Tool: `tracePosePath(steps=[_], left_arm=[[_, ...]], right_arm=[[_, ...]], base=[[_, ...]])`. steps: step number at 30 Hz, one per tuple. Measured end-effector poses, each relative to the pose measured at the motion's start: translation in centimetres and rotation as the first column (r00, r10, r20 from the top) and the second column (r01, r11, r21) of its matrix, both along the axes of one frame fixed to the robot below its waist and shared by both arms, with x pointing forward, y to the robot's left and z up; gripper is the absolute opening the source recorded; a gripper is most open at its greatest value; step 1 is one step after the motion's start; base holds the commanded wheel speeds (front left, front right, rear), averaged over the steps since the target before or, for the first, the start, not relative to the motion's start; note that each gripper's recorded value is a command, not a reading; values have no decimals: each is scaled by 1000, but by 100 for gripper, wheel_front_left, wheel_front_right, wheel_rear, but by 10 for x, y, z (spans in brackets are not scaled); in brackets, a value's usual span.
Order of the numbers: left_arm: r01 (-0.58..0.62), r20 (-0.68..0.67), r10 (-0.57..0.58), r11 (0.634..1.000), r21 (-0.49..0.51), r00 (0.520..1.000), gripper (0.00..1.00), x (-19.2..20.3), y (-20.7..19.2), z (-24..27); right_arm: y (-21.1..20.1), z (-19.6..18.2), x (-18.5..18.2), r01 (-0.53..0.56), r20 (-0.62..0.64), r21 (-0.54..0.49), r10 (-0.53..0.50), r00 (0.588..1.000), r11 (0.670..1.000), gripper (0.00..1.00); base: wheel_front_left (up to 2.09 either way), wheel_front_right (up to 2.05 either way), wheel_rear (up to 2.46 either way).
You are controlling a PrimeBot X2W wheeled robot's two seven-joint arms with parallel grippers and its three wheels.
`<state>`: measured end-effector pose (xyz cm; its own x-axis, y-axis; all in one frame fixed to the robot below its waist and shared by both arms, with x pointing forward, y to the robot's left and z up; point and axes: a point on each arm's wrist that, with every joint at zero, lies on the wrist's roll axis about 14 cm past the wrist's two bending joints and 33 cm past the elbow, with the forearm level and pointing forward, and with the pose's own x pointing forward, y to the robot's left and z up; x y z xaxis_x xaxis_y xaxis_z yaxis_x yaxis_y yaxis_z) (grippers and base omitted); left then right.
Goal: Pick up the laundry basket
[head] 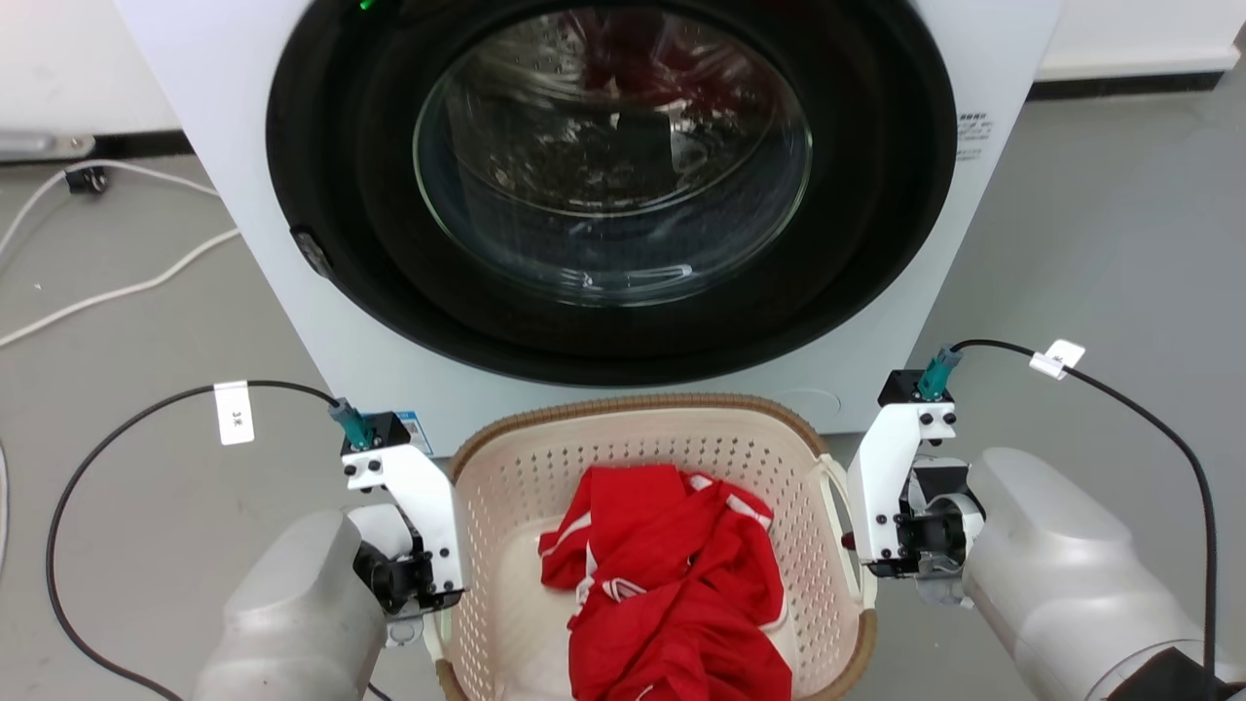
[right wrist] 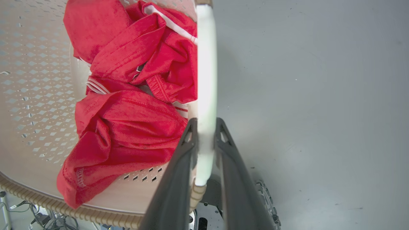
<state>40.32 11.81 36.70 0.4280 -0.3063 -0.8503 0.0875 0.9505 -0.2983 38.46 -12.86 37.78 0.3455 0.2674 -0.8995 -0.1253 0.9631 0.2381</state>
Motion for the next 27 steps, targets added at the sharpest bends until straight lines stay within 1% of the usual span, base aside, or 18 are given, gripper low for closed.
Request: tracePosePath(steps=[5, 14, 27], left_arm=[[11, -27, -11, 1000, 2, 1000, 0, -13, 2, 5], [7, -47, -7, 1000, -1, 999, 0, -28, 4, 0], [4, -56, -5, 1000, -7, 998, 0, -31, 4, -5]], right_arm=[[1, 8, -9, -10, -15, -5, 10, 1000, 1000, 0], [3, 2, -24, -14, -52, -6, 14, 999, 1000, 0], [3, -7, -29, -8, -70, -7, 8, 998, 1000, 0]], base=[[0, 0, 0], [0, 0, 0], [0, 0, 0]])
